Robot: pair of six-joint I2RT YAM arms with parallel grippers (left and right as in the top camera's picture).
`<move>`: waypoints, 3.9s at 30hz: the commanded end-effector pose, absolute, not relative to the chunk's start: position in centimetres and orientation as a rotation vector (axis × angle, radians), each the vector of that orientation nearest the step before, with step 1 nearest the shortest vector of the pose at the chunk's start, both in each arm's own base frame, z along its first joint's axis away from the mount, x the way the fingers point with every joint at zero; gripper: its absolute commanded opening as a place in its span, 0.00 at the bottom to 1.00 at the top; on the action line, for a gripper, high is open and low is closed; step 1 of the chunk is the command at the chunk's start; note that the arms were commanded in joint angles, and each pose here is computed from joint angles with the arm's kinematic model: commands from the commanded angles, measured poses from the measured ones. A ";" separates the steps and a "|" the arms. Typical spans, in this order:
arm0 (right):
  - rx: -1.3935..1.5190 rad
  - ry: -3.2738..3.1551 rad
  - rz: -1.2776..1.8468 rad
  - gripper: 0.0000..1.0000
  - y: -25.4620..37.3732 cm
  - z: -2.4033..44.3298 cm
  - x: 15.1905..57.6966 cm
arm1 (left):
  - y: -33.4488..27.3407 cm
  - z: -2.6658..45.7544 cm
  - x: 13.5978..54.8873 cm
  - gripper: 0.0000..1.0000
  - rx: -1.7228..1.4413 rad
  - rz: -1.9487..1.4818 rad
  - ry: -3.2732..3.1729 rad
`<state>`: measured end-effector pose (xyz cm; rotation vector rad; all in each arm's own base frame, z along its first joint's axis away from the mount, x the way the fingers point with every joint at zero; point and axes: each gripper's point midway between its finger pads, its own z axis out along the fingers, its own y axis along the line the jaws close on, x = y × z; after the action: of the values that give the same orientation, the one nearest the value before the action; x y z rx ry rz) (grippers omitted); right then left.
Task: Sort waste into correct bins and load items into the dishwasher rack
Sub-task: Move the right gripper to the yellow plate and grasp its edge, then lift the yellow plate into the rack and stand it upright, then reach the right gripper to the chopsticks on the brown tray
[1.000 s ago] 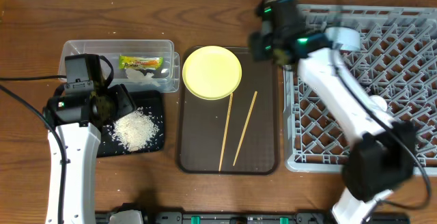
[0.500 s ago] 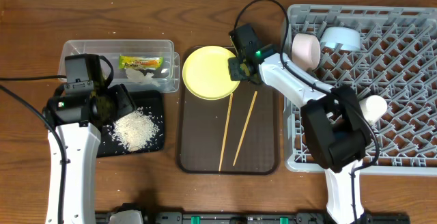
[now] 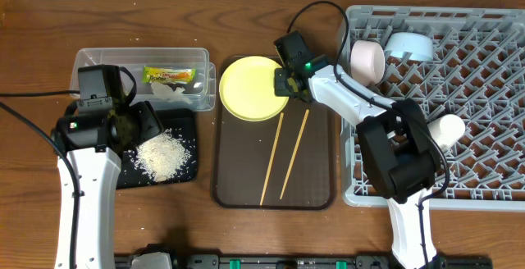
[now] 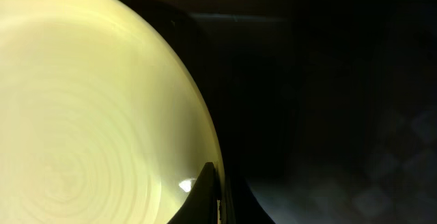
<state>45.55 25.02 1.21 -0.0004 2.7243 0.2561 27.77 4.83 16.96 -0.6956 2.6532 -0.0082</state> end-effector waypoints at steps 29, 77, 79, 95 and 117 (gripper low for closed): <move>0.079 2.398 -0.894 0.01 -8.9 31.3 34.8 | 5.1 17.1 27.9 0.67 -0.708 -0.004 2.637; 0.411 2.421 -0.550 0.59 -4.1 23.5 40.0 | 5.1 17.1 27.9 0.67 -0.708 -0.003 2.638; 0.394 2.385 -0.479 0.64 -3.5 25.5 39.4 | 5.1 17.1 27.9 0.67 -0.708 -0.003 2.638; -0.103 2.689 0.363 0.58 15.2 22.2 33.8 | 5.1 17.1 27.9 0.67 -0.708 -0.003 2.640; 0.042 3.247 0.005 0.56 24.2 -0.3 28.7 | 5.1 17.1 27.9 0.67 -0.708 -0.003 2.640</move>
<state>29.56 23.56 1.07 -0.0087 3.2168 0.0323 28.02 4.86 17.07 -0.6931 2.6425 -0.0097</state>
